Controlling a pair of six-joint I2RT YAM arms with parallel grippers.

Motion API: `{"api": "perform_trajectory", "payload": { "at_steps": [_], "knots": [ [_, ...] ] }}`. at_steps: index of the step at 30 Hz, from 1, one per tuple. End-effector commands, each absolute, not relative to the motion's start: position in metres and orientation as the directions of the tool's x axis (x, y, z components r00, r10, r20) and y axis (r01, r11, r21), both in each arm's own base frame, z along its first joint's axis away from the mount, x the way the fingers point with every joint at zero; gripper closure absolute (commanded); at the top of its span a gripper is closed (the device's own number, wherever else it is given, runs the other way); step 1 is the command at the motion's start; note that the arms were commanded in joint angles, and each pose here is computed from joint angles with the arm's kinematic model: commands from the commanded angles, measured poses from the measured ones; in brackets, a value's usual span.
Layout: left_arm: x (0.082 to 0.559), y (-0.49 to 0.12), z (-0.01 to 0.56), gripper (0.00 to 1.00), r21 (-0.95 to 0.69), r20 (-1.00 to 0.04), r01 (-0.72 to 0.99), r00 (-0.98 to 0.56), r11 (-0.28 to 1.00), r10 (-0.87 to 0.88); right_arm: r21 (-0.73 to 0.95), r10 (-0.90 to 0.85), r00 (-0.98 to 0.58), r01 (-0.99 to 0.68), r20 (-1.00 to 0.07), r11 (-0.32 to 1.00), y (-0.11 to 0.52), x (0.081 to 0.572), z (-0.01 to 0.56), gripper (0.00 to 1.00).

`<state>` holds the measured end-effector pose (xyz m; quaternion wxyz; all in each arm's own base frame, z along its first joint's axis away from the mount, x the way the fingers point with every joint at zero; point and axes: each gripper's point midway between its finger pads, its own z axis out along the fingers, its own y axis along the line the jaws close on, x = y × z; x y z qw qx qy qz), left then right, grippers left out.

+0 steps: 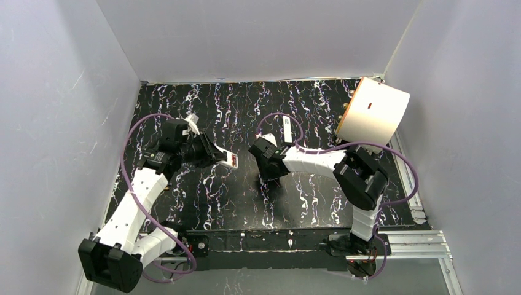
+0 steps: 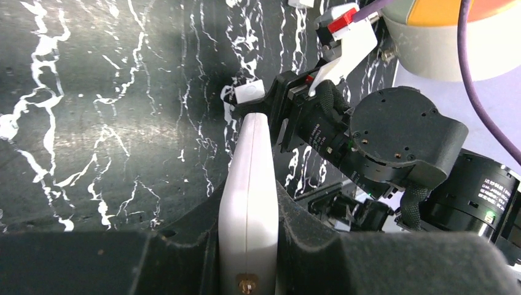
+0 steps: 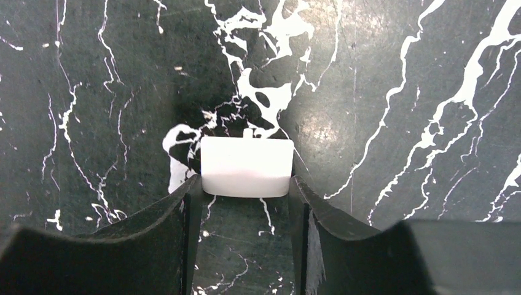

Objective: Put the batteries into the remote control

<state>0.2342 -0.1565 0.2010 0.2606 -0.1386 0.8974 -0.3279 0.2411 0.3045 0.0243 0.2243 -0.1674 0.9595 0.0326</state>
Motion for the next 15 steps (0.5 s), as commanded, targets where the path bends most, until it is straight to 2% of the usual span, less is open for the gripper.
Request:
{"api": "perform_trajectory", "payload": {
  "at_steps": [1,7,15],
  "knots": [
    [0.228,-0.178,0.204,1.00,-0.717,-0.348,0.042,-0.886,0.696,-0.305,0.021,-0.319,-0.810,-0.377,-0.492,0.926,0.300,0.241,0.056,0.60],
    [0.232,-0.194,0.197,1.00,-0.750,-0.301,0.090,-0.929,0.655,-0.216,0.104,-0.363,-0.741,-0.500,-0.565,0.860,0.296,0.230,0.100,0.60],
    [0.245,-0.221,0.186,1.00,-0.810,-0.188,0.085,-0.975,0.580,-0.120,0.183,-0.375,-0.628,-0.643,-0.682,0.744,0.296,0.209,0.151,0.60]
  ]
}}
